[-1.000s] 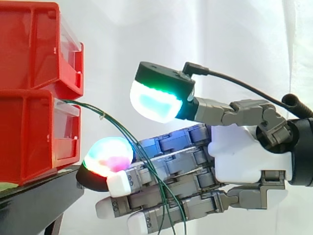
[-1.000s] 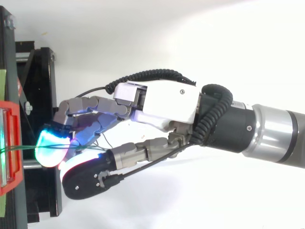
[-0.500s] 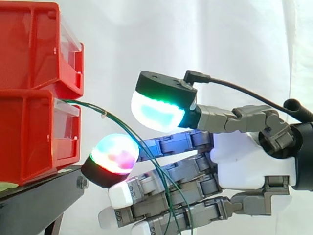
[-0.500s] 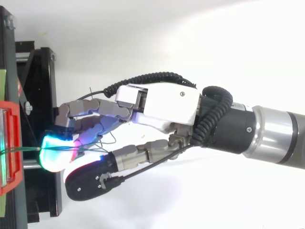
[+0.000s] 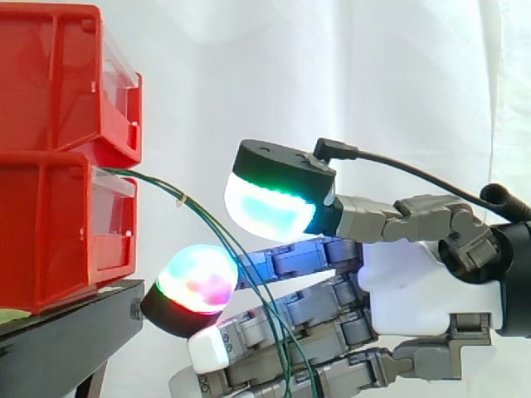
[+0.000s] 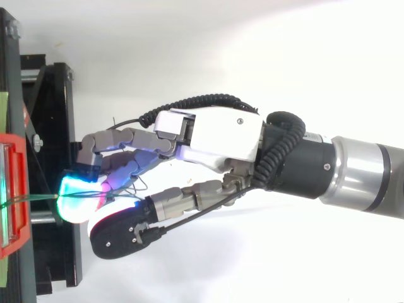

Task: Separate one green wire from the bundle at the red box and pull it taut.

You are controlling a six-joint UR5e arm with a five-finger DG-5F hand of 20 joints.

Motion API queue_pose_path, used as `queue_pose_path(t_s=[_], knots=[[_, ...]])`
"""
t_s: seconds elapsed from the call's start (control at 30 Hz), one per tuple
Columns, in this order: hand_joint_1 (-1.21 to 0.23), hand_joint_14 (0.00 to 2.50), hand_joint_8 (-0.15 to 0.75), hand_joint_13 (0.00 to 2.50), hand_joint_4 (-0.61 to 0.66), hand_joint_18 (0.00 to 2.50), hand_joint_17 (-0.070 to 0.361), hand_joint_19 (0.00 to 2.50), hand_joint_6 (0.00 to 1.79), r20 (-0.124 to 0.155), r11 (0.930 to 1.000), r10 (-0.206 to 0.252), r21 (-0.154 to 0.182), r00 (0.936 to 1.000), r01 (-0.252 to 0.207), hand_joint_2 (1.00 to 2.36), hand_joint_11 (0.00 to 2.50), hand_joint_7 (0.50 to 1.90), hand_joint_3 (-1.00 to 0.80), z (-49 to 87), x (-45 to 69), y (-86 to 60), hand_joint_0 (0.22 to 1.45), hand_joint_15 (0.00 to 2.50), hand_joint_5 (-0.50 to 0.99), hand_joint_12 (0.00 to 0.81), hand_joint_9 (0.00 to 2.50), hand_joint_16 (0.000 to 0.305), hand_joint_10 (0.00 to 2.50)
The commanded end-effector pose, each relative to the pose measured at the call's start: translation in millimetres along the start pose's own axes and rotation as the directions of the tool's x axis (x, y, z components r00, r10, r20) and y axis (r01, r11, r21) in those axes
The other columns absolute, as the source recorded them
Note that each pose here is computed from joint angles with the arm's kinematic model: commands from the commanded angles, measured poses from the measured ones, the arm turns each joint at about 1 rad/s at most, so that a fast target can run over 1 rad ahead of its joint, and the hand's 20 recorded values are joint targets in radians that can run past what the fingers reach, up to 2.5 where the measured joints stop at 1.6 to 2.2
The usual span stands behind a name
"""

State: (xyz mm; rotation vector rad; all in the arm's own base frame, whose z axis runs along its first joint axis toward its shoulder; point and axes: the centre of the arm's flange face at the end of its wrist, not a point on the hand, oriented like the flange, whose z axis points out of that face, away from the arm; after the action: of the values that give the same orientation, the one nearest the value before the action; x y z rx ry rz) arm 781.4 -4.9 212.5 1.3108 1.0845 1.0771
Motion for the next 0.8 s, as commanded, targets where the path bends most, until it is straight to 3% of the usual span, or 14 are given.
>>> queue_pose_path(t_s=[0.0,0.3,0.47,0.7,0.77], knots=[[-0.64,0.01,0.265,0.42,0.19,0.48,0.112,0.37,0.5,-0.003,1.0,-0.002,0.004,1.0,0.002,1.01,0.34,1.3,-0.38,-0.1,0.1,-2.4,0.55,0.17,-0.07,0.329,0.7,0.05,0.01],[-0.64,0.01,0.265,0.43,0.18,0.49,0.112,0.37,0.5,-0.005,0.9999,0.003,-0.017,1.0,-0.003,1.01,0.34,1.3,-0.38,2.6,2.6,2.0,0.56,0.16,-0.07,0.33,0.7,0.05,0.01],[-0.64,0.01,0.263,0.43,0.19,0.49,0.112,0.37,0.5,0.002,0.9995,-0.017,-0.027,0.9999,0.017,1.01,0.34,1.29,-0.38,3.1,5.6,3.5,0.55,0.16,-0.07,0.33,0.7,0.05,0.01],[-0.64,0.01,0.264,0.44,0.18,0.49,0.112,0.37,0.5,-0.001,0.9994,-0.025,-0.025,0.9997,0.025,1.01,0.34,1.29,-0.38,4.1,6.2,-1.8,0.56,0.17,-0.07,0.331,0.7,0.05,0.01],[-0.64,0.01,0.265,0.44,0.19,0.49,0.112,0.38,0.5,-0.004,0.9989,-0.022,-0.041,0.9998,0.022,1.01,0.33,1.28,-0.37,5.6,8.3,0.4,0.56,0.17,-0.07,0.331,0.7,0.05,0.01]])
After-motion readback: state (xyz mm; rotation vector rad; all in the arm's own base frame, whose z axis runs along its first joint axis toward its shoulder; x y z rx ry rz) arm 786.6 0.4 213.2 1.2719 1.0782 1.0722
